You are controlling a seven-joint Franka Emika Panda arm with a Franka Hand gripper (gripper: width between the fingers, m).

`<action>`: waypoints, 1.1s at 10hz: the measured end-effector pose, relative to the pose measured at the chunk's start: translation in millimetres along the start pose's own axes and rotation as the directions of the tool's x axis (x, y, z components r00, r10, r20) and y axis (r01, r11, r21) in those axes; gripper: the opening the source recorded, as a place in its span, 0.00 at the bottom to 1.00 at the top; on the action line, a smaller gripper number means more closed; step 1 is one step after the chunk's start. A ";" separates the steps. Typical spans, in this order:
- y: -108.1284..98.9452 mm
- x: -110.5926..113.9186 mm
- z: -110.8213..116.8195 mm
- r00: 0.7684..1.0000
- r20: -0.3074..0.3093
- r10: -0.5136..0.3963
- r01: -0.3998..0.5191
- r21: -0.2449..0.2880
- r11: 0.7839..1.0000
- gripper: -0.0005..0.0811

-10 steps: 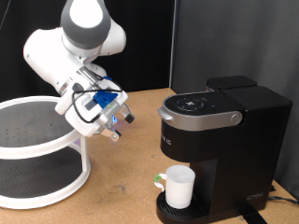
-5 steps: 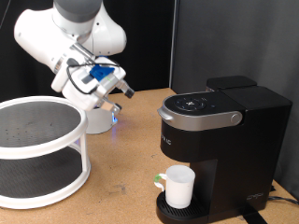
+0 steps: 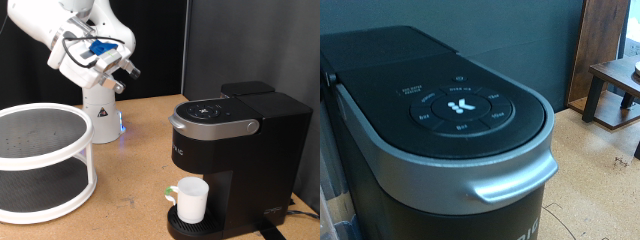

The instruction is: Make a cup of coffee with the keurig machine

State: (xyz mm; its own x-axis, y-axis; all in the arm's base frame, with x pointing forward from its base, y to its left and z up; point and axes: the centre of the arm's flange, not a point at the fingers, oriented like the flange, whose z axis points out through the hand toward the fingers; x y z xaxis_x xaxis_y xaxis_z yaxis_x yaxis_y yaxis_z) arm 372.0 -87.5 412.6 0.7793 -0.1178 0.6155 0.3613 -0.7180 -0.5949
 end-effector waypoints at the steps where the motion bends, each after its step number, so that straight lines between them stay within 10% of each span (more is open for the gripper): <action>1: -3.6 0.9 -2.6 1.000 0.002 0.012 -0.012 -0.003 1.000 0.99; 5: -10.7 9.7 0.2 1.000 -0.022 -0.007 0.008 0.016 1.000 0.99; 11: -71.0 64.1 40.3 0.916 0.318 -0.243 0.286 -0.095 0.953 0.99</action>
State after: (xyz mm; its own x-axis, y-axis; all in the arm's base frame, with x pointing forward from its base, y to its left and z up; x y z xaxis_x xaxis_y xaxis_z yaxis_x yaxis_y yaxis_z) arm 417.0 -16.4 473.4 0.7891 0.2852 0.5441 0.5188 -0.7836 -0.3418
